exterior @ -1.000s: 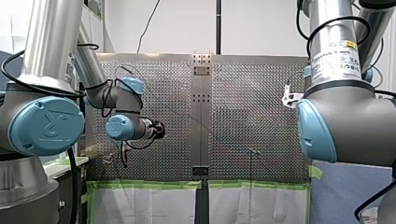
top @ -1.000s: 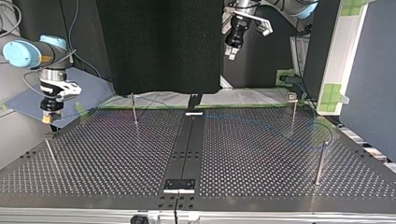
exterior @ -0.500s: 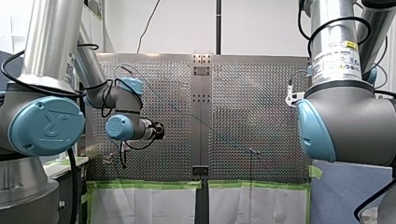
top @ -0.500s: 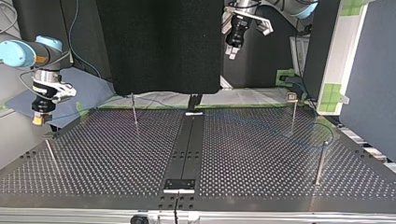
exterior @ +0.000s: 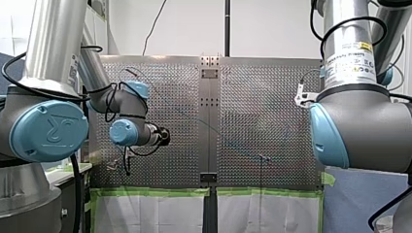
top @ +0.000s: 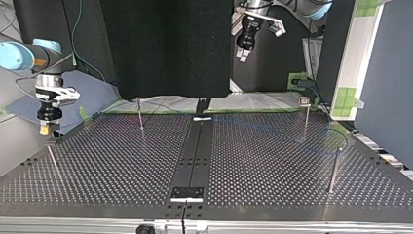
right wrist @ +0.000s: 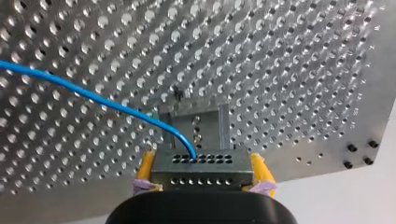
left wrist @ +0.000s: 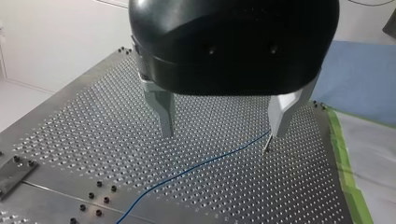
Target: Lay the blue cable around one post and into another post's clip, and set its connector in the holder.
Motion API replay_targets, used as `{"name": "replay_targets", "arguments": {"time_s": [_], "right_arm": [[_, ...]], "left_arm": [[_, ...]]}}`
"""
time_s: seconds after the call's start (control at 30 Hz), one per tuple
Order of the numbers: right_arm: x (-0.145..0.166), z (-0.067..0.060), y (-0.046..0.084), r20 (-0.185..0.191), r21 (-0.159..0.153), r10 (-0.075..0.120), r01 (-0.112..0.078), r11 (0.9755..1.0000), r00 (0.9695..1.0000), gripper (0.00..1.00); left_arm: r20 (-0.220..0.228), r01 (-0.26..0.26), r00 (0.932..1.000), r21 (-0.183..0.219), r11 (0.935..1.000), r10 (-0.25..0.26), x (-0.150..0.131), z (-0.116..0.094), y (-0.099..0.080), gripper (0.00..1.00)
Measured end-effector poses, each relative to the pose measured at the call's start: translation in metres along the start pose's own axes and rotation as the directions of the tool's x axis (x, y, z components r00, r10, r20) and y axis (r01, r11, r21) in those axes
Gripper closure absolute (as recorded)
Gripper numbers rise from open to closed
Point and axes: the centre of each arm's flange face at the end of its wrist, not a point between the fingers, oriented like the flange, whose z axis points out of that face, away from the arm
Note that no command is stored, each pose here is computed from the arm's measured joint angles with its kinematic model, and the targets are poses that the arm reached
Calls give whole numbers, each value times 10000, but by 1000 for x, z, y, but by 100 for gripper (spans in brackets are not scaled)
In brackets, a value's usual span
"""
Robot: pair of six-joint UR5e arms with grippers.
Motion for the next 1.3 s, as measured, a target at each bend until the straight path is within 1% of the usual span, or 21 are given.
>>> {"name": "replay_targets", "arguments": {"time_s": [0.03, 0.1, 0.23, 0.3, 0.4, 0.5, 0.67, 0.73, 0.83, 0.9, 1.0, 1.1, 1.17, 1.23, 1.3], "right_arm": [[1, 0, -1, 54, 77, 80, -80, 9999, 10000, 98], [3, 0, -1, 135, 186, 138, -140, 9997, 9998, 98], [7, 2, -3, 320, 372, 112, -124, 9992, 9994, 98], [8, 2, -3, 411, 402, 115, -132, 9991, 9991, 98], [8, 2, -2, 581, 393, 148, -171, 9991, 9982, 98], [7, 0, -2, 797, 347, 205, -234, 9991, 9966, 98], [4, -4, 1, 1180, 212, 274, -301, 9993, 9926, 98], [5, -5, 2, 1293, 174, 269, -294, 9994, 9912, 98], [6, -5, 3, 1385, 148, 224, -247, 9996, 9901, 98], [6, -4, 4, 1404, 154, 204, -227, 9996, 9899, 98], [8, -4, 5, 1428, 246, 114, -150, 9996, 9897, 98], [9, -3, 6, 1438, 308, -59, 15, 9995, 9896, 98], [11, -2, 6, 1442, 342, -214, 166, 9993, 9893, 98], [14, 0, 7, 1444, 361, -374, 325, 9988, 9888, 98], [15, 1, 8, 1445, 383, -479, 427, 9984, 9883, 98]], "left_arm": [[-3, -3, 10000, -11, 10000, 3, 0, 0, 0, 1], [-5, -5, 10000, -32, 10000, 5, 0, 0, 1, 1], [-10, -15, 10000, -57, 10000, 15, 0, 0, 2, 1], [-21, -20, 10000, -64, 10000, 20, 0, 0, 2, 1], [-43, -25, 10000, -80, 10000, 25, 1, 0, 3, 1], [-68, -29, 10000, -103, 9999, 28, 2, -2, 4, 1], [-104, -36, 9999, -145, 9999, 35, 3, -3, 5, 1], [-106, -36, 9999, -158, 9999, 34, 3, -3, 6, 1], [-104, -37, 9999, -169, 9999, 35, 3, -2, 6, 1], [-106, -38, 9999, -170, 9998, 36, 3, -2, 7, 1], [-105, -39, 9999, -176, 9998, 38, 2, -2, 7, 1], [-100, -39, 9999, -189, 9998, 37, 2, -2, 7, 1], [-98, -38, 9999, -196, 9998, 36, 2, -2, 8, 1], [-98, -36, 9999, -199, 9998, 34, 2, -2, 8, 1], [-95, -34, 9999, -200, 9998, 32, 2, -1, 8, 1]]}}
